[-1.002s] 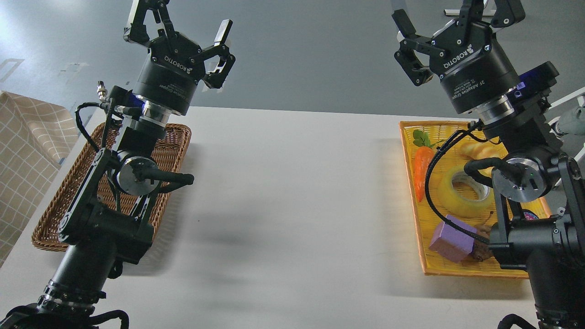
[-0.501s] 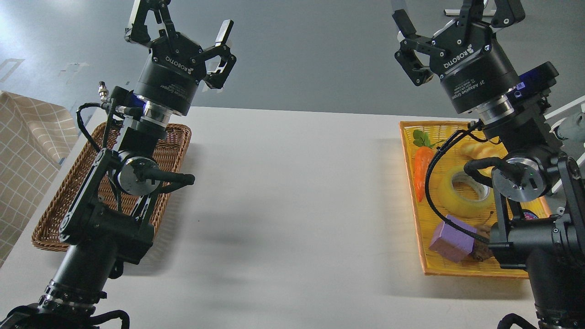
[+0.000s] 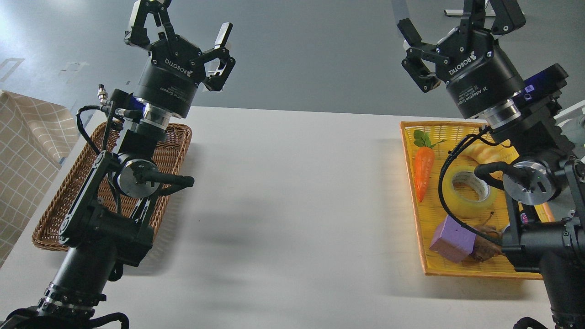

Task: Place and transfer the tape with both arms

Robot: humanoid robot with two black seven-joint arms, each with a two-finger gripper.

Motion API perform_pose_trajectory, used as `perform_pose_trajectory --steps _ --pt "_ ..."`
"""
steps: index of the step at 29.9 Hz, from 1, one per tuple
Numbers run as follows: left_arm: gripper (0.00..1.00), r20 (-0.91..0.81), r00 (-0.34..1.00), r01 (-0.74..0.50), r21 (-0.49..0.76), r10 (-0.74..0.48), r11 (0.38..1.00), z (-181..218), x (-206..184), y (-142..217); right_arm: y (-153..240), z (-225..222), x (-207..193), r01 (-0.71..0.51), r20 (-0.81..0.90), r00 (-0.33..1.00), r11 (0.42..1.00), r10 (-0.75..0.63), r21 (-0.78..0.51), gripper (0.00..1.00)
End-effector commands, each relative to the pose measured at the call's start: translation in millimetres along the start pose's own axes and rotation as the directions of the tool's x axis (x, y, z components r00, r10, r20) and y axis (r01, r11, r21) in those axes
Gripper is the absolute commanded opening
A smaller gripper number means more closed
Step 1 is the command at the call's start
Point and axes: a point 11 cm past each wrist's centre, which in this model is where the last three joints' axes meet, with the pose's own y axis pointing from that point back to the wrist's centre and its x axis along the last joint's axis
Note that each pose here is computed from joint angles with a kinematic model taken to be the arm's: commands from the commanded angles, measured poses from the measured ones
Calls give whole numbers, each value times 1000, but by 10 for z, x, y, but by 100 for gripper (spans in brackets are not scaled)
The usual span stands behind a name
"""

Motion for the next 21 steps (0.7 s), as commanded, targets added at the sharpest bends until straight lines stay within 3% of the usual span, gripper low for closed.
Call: perform_pose_trajectory --steps 1,6,16,21 --pt "99 -1 1000 -7 6 7 1000 -18 19 32 116 92 160 -40 -109 994 996 32 -74 100" --pt "99 -3 1000 -12 10 12 1000 -32 36 62 328 -18 573 -145 -362 929 976 78 -162 100" --pt "99 7 1000 -7 14 7 1000 -9 66 75 716 -503 1265 -336 -609 778 922 157 -191 100" --pt "99 9 1000 -8 15 8 1000 -9 73 77 1038 -1035 1559 -352 -762 644 912 72 -211 100"
